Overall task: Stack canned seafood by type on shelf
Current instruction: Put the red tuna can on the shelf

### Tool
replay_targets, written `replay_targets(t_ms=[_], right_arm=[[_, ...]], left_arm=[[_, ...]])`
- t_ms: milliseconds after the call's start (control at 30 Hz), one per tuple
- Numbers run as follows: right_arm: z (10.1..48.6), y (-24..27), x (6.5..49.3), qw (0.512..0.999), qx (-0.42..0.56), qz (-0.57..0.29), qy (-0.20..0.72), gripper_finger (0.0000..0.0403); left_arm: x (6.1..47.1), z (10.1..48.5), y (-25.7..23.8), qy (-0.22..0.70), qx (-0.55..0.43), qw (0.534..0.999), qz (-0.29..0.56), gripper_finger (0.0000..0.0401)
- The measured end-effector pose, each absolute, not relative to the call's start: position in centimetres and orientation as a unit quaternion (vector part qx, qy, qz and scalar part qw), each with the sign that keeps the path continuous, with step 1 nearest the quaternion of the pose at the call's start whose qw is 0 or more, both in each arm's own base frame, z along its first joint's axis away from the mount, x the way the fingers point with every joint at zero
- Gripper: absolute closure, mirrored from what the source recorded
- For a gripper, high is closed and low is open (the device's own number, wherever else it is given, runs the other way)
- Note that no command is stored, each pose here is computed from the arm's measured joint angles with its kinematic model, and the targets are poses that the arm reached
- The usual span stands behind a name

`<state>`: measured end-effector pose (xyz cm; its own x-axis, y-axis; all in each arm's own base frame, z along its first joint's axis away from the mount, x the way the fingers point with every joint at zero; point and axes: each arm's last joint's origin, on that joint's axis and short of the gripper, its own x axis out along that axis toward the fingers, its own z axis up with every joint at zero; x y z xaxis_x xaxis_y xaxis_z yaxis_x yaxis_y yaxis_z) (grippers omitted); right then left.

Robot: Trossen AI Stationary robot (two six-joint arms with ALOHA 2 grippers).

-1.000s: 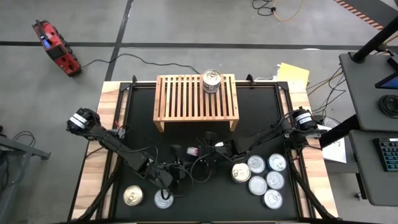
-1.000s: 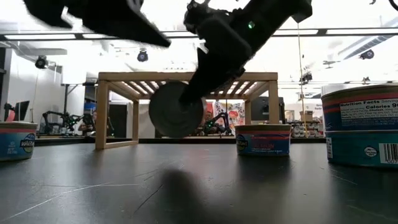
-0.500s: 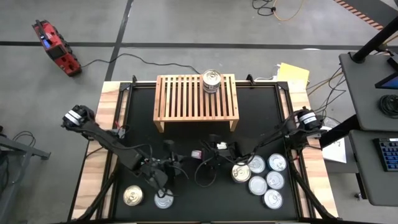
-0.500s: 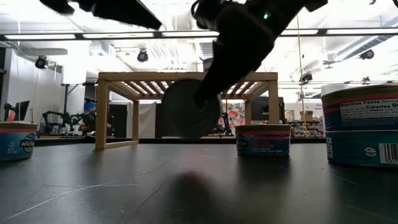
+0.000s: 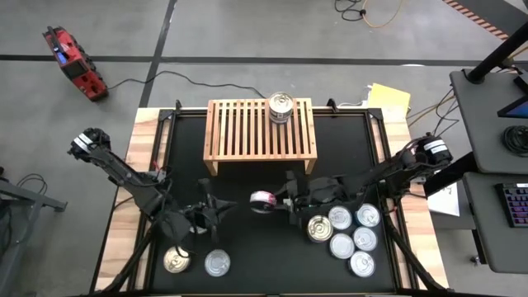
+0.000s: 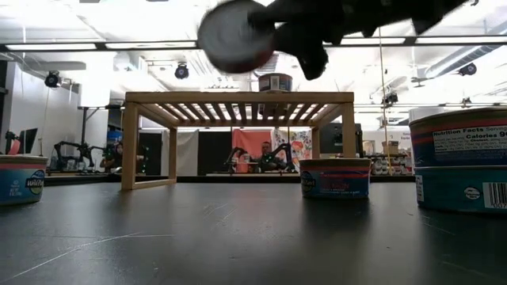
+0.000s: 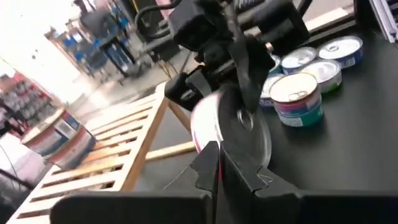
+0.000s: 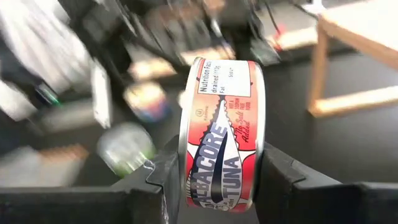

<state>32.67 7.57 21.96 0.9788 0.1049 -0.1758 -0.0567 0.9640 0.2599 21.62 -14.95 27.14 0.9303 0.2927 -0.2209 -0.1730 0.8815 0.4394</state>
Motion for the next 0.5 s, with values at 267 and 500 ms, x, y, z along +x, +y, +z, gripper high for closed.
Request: replay_targets(t_ms=[267,500], right_arm=[[21.0,6.9,31.7,0.980,0.185,0.070,0.020,0.0268],[21.6,7.0,32.2,0.974,0.210,0.081,-0.039,0.0268]], left_arm=[[20.3,25.8,-14.3,-0.002,0.154,0.981,0.117,0.0400],[19.8,25.4,-13.4,-0.084,-0.005,0.986,0.145,0.0400]])
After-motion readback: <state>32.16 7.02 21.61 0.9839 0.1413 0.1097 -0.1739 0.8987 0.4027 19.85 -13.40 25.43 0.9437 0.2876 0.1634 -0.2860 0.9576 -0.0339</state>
